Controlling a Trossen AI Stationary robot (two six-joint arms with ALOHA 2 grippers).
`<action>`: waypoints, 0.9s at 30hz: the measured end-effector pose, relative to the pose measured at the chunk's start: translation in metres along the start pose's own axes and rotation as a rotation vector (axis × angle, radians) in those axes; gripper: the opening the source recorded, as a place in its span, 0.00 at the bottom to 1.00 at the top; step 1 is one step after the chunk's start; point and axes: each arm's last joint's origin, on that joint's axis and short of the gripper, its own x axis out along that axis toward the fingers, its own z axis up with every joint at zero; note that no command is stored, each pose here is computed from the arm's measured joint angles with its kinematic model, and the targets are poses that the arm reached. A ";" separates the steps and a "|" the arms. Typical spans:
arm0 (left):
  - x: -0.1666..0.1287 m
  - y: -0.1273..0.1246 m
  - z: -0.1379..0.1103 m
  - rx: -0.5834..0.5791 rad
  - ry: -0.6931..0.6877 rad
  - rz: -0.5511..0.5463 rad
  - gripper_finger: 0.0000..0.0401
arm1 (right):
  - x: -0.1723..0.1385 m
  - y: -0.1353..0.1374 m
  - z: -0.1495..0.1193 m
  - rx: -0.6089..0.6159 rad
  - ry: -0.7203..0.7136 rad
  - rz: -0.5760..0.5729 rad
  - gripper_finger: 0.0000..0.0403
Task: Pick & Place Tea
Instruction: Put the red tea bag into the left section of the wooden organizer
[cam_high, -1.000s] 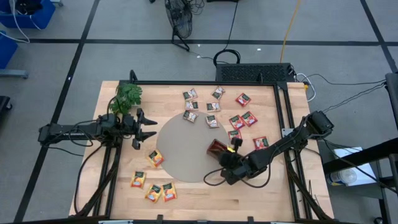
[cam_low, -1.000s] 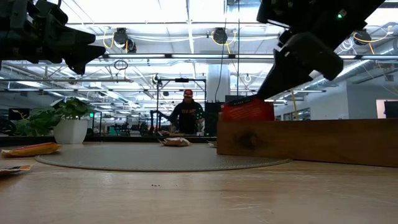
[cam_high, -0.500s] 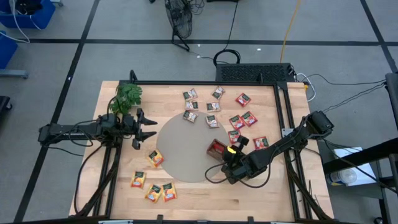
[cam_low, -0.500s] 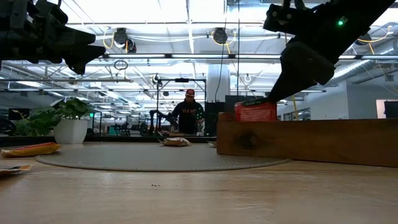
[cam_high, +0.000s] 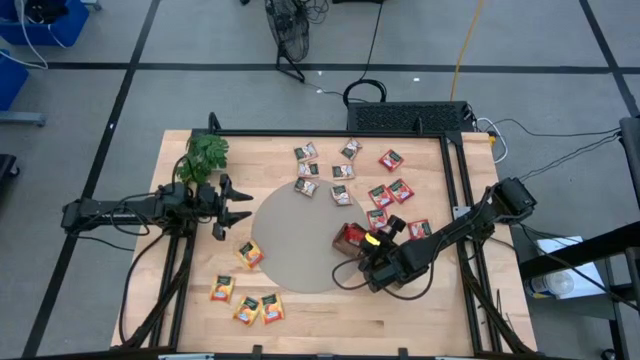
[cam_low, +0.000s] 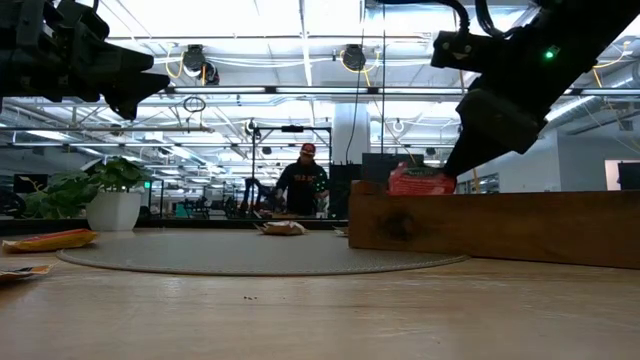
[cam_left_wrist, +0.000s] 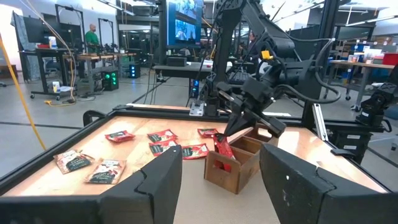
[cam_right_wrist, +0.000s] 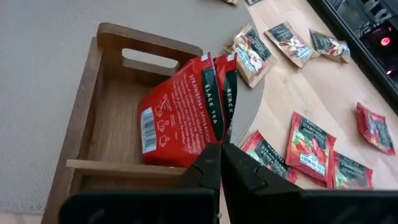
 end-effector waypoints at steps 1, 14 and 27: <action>0.000 0.000 0.000 0.000 0.000 0.000 0.53 | 0.000 0.000 0.000 0.006 -0.001 0.001 0.00; 0.000 0.000 0.000 0.000 0.000 0.000 0.53 | -0.001 0.001 0.002 0.032 -0.018 0.016 0.20; 0.000 0.000 0.000 0.000 0.000 0.000 0.53 | -0.031 -0.026 0.024 0.013 -0.113 0.070 0.29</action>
